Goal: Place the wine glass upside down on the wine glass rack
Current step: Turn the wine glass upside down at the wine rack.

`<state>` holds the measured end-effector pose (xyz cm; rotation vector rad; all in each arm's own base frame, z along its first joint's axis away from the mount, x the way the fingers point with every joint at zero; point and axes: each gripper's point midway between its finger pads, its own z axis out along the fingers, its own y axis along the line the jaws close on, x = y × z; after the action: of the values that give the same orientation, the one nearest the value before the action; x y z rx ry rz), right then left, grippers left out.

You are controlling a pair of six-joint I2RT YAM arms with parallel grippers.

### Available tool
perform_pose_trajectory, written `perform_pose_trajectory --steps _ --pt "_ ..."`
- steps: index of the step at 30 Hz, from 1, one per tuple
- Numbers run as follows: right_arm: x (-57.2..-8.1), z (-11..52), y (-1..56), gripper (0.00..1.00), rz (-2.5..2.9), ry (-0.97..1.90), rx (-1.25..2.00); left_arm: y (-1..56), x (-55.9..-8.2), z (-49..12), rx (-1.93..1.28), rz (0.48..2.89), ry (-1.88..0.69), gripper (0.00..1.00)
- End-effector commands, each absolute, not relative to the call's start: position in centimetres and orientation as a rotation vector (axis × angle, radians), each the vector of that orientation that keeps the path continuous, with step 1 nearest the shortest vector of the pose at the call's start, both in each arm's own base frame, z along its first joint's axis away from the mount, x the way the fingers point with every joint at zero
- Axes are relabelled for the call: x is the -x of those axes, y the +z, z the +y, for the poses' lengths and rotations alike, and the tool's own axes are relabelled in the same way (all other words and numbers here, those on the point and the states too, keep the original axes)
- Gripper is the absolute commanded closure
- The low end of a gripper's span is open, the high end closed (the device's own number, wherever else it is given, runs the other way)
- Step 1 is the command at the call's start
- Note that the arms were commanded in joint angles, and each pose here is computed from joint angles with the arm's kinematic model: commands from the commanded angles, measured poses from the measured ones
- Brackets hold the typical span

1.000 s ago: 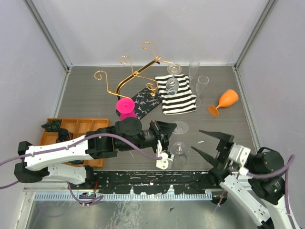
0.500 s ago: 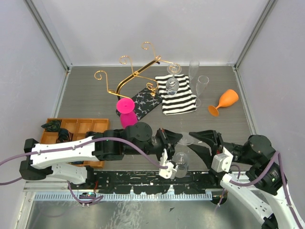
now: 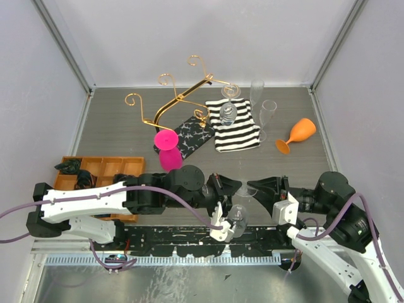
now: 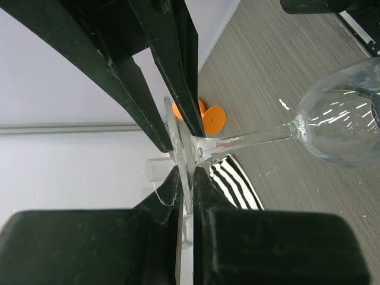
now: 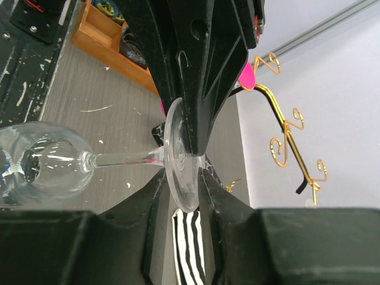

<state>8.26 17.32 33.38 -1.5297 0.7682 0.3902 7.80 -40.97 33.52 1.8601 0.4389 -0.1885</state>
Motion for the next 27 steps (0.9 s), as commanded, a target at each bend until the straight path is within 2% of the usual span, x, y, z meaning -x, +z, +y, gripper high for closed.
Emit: perform_pose_trajectory --steps 1,6,7,9,10,14,21,27 --pt "-8.5 17.5 34.2 0.72 0.758 0.388 1.539 36.8 -7.3 -41.2 -1.785 0.402 -0.198 1.0" --pt "-8.3 17.7 33.9 0.82 0.756 0.402 1.548 36.8 -7.4 -41.2 -1.781 0.404 -0.194 1.0" --pt "-8.3 17.7 33.9 0.77 0.756 0.402 1.547 36.8 -7.4 -41.2 -1.78 0.404 -0.191 1.0" --pt "-8.3 17.6 34.2 0.56 0.753 0.396 1.534 36.8 -7.7 -41.1 -1.778 0.409 -0.175 1.0" --pt "-8.3 17.5 34.4 0.49 0.755 0.393 1.52 36.7 -7.8 -41.1 -1.778 0.413 -0.164 1.0" --pt "-8.3 17.0 35.6 0.39 0.788 0.402 1.423 36.7 -8.9 -40.7 -1.765 0.435 -0.091 1.0" --pt "-8.9 15.1 38.8 0.39 1.008 0.582 0.979 38.3 -10.6 -39.2 -1.698 0.462 0.027 1.0" --pt "-9.5 14.1 39.7 0.47 1.185 0.795 0.641 39.5 -12.6 -38.2 -1.646 0.486 0.18 1.0"
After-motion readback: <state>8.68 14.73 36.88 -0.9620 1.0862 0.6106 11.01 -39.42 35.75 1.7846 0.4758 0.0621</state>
